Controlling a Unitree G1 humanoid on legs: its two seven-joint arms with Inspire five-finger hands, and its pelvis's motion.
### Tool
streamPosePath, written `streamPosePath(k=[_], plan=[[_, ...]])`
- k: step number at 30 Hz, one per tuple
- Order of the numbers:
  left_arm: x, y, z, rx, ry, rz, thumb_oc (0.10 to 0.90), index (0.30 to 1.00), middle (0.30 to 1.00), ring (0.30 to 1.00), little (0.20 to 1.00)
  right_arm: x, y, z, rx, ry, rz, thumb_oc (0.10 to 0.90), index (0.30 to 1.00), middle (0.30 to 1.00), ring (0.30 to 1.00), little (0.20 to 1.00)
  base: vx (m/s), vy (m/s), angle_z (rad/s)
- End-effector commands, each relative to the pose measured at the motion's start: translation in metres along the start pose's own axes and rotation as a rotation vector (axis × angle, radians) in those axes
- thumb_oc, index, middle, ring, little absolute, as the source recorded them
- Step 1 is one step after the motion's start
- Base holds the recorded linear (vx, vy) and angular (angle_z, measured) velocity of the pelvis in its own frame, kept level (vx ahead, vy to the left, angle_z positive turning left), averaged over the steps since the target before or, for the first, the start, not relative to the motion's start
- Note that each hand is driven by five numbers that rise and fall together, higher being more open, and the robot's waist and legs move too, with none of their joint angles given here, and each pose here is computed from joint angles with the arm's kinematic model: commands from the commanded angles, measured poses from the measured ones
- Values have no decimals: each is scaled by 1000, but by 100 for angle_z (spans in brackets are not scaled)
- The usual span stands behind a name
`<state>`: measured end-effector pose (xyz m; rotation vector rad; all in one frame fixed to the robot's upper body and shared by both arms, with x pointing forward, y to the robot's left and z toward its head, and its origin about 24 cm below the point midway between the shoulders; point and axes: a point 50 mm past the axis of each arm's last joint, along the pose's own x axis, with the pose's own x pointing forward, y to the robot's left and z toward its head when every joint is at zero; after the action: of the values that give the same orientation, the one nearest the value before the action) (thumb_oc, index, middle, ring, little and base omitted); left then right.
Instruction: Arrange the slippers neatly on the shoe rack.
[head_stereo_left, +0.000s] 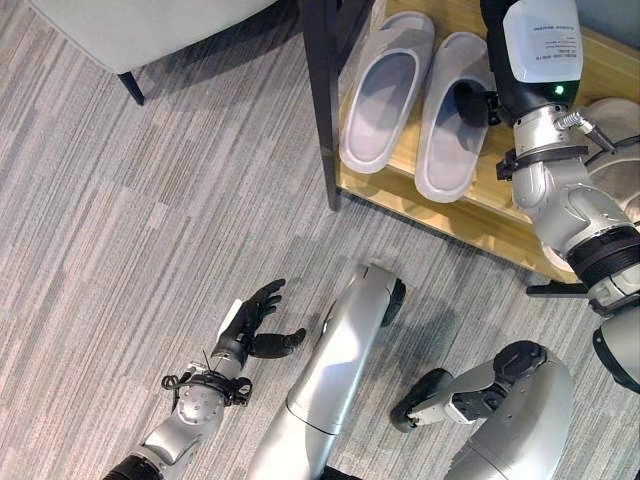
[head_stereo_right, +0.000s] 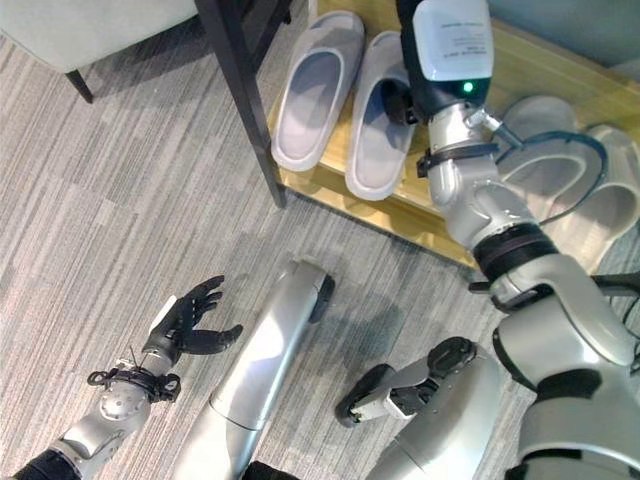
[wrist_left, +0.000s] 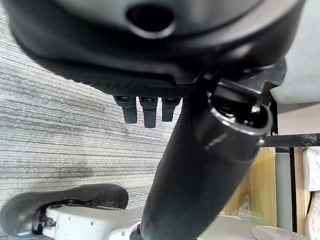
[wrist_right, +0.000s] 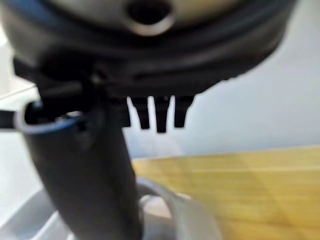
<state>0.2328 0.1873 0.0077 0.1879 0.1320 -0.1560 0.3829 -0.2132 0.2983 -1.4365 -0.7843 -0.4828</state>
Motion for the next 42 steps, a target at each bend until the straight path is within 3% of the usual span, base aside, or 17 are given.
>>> streamPosePath(k=[1,11,22,28,29,30,34,42], plan=[[-7,-12,27,-60,-146,-62,800,900,900,900,900,36,-56,21,47,-107,-204,800,900,900,900,900,2,1,-10],[-8,-7,23,-66,-126,-34,800,900,900,900,900,28,-52,46,129,-230,-144,800,900,900,900,900,-24,5,-13],[-9,-2,22,-57,-121,-3,800,900,900,900,900,7,-62,73,279,-346,-214,800,900,900,900,900,-29,-6,-4],[-9,-1,21,-65,-118,33,800,900,900,900,900,-16,-54,74,493,-260,-255,800,900,900,900,900,-12,12,-3],[-7,-2,22,-72,-125,46,800,900,900,900,900,-31,-39,76,701,-154,-250,800,900,900,900,900,-14,28,-8],[-7,-1,22,-68,-124,47,800,900,900,900,900,-32,-40,75,705,-152,-250,800,900,900,900,900,-17,40,-9],[-5,-4,22,-81,-123,53,800,900,900,900,900,-55,-20,85,1026,-15,-236,800,900,900,900,900,-6,42,-15],[-3,-7,23,-81,-125,51,800,900,900,900,900,-68,0,101,1203,31,-111,800,900,900,900,900,-3,33,-14]])
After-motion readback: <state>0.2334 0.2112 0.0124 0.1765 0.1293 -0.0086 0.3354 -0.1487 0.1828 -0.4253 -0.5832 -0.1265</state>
